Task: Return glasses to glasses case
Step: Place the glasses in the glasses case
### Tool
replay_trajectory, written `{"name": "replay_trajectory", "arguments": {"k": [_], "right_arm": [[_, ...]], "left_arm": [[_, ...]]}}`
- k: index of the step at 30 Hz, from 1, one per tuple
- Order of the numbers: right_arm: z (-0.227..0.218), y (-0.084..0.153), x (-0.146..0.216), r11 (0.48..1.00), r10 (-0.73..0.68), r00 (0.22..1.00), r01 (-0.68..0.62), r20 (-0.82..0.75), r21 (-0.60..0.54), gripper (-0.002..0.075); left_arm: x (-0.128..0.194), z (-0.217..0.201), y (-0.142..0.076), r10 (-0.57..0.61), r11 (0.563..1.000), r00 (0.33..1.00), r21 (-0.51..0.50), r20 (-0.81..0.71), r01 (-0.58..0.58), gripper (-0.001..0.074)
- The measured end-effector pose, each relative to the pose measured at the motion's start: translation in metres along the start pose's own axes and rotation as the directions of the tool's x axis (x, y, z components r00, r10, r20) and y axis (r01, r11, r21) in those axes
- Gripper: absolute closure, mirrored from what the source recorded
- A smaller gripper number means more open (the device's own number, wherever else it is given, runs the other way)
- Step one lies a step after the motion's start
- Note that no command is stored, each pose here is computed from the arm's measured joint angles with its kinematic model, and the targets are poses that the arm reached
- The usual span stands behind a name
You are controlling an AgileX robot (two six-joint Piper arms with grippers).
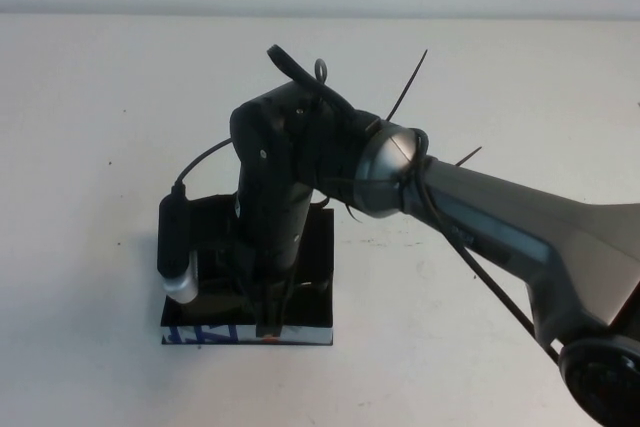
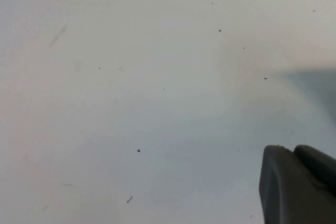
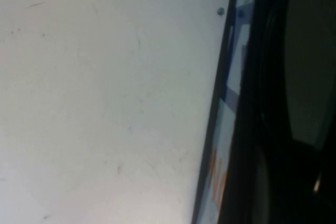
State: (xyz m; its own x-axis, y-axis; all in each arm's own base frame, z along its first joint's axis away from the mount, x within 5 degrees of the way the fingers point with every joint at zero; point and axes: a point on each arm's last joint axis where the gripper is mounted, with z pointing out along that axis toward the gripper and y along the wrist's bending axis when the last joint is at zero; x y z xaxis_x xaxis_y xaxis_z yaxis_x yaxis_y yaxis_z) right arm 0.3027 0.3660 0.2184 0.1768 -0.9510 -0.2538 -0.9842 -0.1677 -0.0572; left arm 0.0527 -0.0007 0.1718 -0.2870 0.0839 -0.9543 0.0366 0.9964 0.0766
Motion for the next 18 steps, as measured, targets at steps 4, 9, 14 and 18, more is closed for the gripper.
{"name": "replay_trajectory", "arguments": {"k": [4, 9, 14, 18], "right_arm": [[0.008, -0.001, 0.001, 1.0, 0.003, 1.0, -0.003, -0.009, -0.014, 0.0655], [0.012, -0.001, 0.001, 1.0, 0.006, 1.0, -0.006, -0.011, -0.022, 0.0655], [0.016, -0.002, 0.001, 1.0, 0.007, 1.0, -0.008, -0.013, -0.027, 0.0655], [0.017, -0.002, 0.001, 1.0, 0.008, 1.0, -0.008, -0.011, -0.028, 0.0655]], "left_arm": [[0.0, 0.0, 0.0, 0.0, 1.0, 1.0, 0.0, 0.0, 0.0, 0.0735], [0.0, 0.0, 0.0, 0.0, 1.0, 1.0, 0.0, 0.0, 0.0, 0.0735], [0.0, 0.0, 0.0, 0.0, 1.0, 1.0, 0.0, 0.0, 0.0, 0.0735], [0.0, 0.0, 0.0, 0.0, 1.0, 1.0, 0.0, 0.0, 0.0, 0.0735]]}}
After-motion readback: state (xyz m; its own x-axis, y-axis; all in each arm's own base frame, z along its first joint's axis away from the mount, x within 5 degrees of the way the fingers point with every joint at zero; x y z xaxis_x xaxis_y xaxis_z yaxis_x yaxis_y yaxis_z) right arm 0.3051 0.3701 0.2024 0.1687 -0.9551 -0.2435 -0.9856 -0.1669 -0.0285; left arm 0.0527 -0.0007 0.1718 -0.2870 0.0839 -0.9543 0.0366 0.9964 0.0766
